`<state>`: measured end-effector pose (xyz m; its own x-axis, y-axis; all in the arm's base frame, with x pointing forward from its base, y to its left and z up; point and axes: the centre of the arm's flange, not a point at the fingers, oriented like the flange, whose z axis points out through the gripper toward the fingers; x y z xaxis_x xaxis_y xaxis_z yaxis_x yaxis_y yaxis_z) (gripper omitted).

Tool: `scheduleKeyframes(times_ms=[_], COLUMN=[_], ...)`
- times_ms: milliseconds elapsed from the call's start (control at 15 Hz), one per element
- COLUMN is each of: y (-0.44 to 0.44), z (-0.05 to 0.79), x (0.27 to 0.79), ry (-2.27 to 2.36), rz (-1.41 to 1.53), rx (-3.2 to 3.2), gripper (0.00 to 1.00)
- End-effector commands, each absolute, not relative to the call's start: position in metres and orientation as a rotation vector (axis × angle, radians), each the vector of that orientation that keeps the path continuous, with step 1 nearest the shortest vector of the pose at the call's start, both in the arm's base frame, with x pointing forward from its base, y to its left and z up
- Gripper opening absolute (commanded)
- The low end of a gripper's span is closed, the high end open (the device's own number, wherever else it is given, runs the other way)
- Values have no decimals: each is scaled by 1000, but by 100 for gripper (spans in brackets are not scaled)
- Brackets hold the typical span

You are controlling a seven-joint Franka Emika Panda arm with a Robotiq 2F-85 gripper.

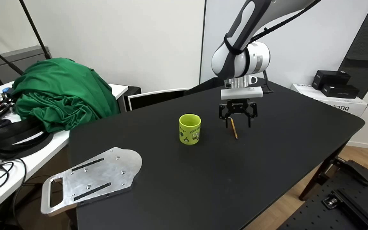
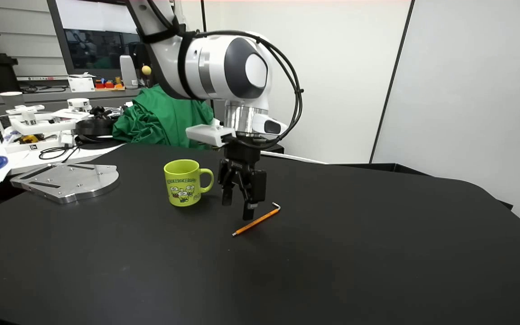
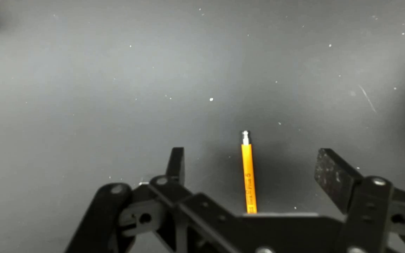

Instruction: Remove the thing from the mug and put it on the table

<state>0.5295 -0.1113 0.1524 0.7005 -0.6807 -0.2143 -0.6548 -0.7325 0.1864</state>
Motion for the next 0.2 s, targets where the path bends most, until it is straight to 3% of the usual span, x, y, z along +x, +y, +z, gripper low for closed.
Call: scheduleKeyframes(times_ms=[0,133], y=[-111,-111], z=[152,152], x=[529,529], ry=[-1105,-1106], rz=[-412,-412], rx=[2808,2808], gripper=[96,96])
